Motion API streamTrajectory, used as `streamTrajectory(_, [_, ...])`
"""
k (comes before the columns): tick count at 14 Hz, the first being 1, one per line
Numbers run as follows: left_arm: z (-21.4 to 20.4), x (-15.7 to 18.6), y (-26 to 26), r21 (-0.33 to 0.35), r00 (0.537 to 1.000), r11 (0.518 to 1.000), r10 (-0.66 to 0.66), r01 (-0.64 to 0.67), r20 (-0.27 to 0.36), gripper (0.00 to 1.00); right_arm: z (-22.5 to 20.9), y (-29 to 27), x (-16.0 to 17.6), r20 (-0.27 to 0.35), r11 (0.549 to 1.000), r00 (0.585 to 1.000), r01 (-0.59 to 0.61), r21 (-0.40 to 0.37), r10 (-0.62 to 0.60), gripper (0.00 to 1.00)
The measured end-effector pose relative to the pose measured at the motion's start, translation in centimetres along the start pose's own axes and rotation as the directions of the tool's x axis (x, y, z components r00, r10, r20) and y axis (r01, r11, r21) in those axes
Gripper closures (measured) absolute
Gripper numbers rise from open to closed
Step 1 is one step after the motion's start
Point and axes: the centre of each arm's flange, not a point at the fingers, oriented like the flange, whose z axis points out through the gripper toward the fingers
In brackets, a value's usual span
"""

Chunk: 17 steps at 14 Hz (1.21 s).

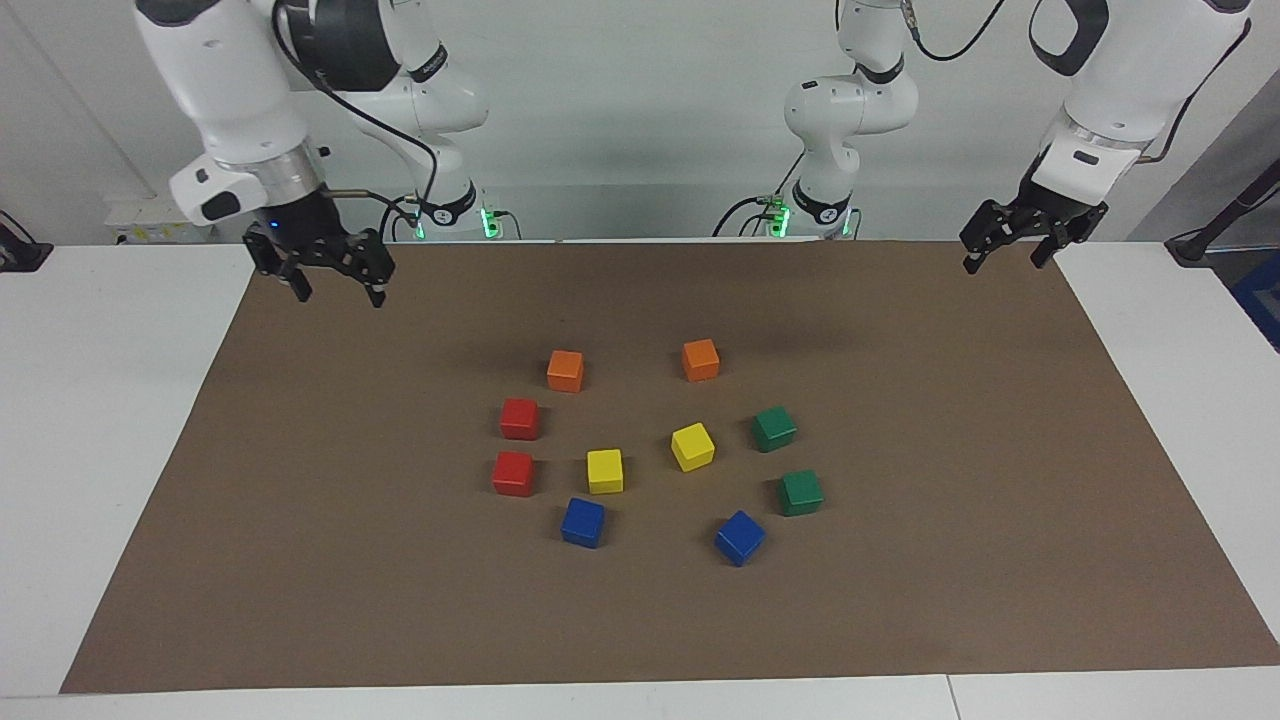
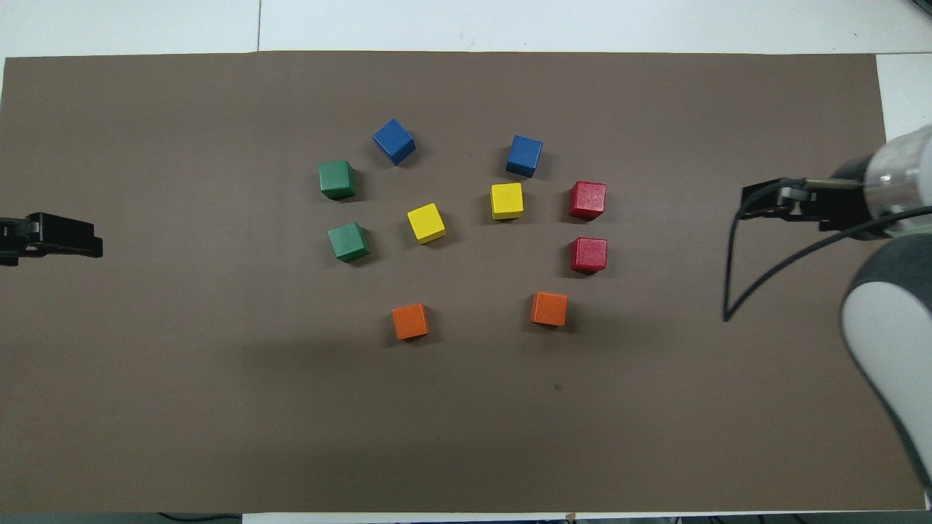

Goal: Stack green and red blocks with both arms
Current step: 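Reach the left gripper to a green block while the right reaches a red block, then grasp the green block with the left gripper while the right grasps the red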

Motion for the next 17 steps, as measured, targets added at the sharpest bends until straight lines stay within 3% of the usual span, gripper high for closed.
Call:
streamTrajectory(4, [2.6, 0.1, 6.2, -0.018, 0.998, 0.998, -0.065, 0.064, -0.018, 0.00, 6.5, -4.8, -0.3, 0.014, 1.000, 1.000, -0.013, -0.003, 0.013, 0.00])
streamTrajectory(8, [8.3, 1.1, 14.3, -0.056, 0.985, 0.983, -0.174, 0.174, 0.000, 0.00, 12.8, -5.9, -1.5, -0.001, 0.996, 0.996, 0.089, 0.004, -0.089, 0.00])
streamTrajectory(11, [14.7, 2.6, 19.3, -0.049, 0.978, 0.977, -0.208, 0.209, 0.027, 0.00, 14.6, -7.0, -2.2, -0.002, 0.993, 0.993, 0.116, 0.006, -0.116, 0.00])
streamTrajectory(17, [24.0, 3.4, 24.0, 0.004, 0.960, 0.964, -0.264, 0.265, 0.096, 0.00, 18.6, -9.2, -3.1, 0.003, 0.996, 0.996, 0.090, 0.005, -0.090, 0.00])
